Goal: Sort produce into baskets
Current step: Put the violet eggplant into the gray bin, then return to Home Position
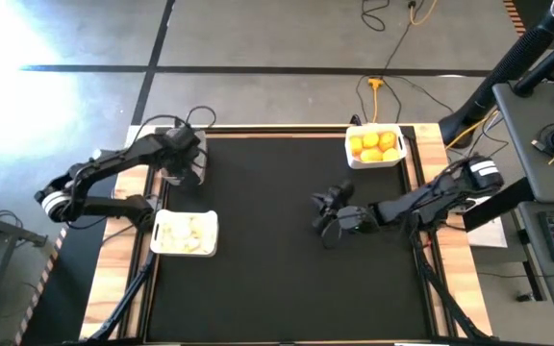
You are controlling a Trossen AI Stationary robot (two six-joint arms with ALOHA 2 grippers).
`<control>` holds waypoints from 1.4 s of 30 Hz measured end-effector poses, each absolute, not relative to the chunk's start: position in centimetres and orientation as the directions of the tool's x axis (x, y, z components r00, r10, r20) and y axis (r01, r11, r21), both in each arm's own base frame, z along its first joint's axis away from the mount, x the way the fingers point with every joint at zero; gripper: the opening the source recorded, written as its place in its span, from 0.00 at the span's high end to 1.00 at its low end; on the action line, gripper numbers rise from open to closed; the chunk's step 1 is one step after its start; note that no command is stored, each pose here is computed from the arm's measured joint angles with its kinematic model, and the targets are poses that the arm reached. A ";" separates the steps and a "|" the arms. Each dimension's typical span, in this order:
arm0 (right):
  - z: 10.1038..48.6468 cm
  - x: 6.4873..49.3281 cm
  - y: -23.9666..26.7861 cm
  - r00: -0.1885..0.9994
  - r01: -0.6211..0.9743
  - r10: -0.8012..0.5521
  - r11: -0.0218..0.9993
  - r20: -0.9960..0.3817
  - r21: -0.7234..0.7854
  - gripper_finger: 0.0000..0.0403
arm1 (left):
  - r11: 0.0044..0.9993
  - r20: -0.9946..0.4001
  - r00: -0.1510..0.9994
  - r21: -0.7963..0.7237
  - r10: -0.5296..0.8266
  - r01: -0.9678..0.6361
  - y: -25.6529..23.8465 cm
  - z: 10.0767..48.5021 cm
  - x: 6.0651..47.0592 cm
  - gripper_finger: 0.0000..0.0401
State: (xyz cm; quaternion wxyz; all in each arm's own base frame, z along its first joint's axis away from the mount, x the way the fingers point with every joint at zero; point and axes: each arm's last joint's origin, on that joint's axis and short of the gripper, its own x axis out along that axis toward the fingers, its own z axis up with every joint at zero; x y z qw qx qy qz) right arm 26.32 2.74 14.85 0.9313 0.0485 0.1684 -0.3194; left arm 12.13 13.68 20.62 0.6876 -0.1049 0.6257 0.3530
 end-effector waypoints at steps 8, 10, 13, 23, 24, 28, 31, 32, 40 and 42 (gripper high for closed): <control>15.0 32.0 4.0 0.752 0.477 -0.522 0.853 -0.402 -0.215 0.89 | 0.698 -0.930 -0.155 0.354 0.333 -0.622 14.3 19.5 12.4 0.79; 14.8 33.1 4.2 0.730 0.456 -0.525 0.851 -0.437 -0.260 0.89 | 0.693 -0.930 -0.156 0.353 0.332 -0.629 14.5 19.5 12.6 0.75; 14.4 34.5 4.3 0.683 0.427 -0.536 0.844 -0.496 -0.325 0.89 | 0.705 -0.936 -0.187 0.349 0.299 -0.618 14.3 19.2 12.5 0.68; 14.3 38.6 5.0 0.621 0.256 -0.549 0.817 -0.560 -0.516 0.89 | 0.730 -0.947 -0.219 0.322 0.236 -0.603 13.9 21.1 12.1 0.49; 14.5 38.9 5.0 0.622 0.243 -0.549 0.813 -0.558 -0.529 0.89 | 0.730 -0.951 -0.196 0.308 0.238 -0.610 13.8 21.4 12.1 0.48; 15.8 39.7 5.1 0.627 0.213 -0.549 0.804 -0.553 -0.556 0.89 | 0.730 -0.968 -0.089 0.236 0.234 -0.641 13.4 22.6 12.0 0.48; 16.8 39.6 5.1 0.631 0.203 -0.548 0.801 -0.550 -0.564 0.89 | 0.721 -0.962 -0.006 0.210 0.274 -0.660 12.9 23.6 11.7 0.48; 17.0 39.5 5.1 0.631 0.202 -0.550 0.797 -0.547 -0.569 0.89 | 0.719 -0.957 0.019 0.203 0.288 -0.664 12.6 23.9 11.6 0.48; 18.3 37.4 4.8 0.616 0.195 -0.549 0.801 -0.565 -0.565 0.89 | 0.793 -0.840 0.483 -0.110 0.249 -0.599 10.0 25.8 10.7 0.48; 18.5 36.8 4.7 0.626 0.213 -0.549 0.803 -0.553 -0.557 0.89 | 0.803 -0.745 0.628 -0.223 0.225 -0.553 9.4 25.9 10.8 0.48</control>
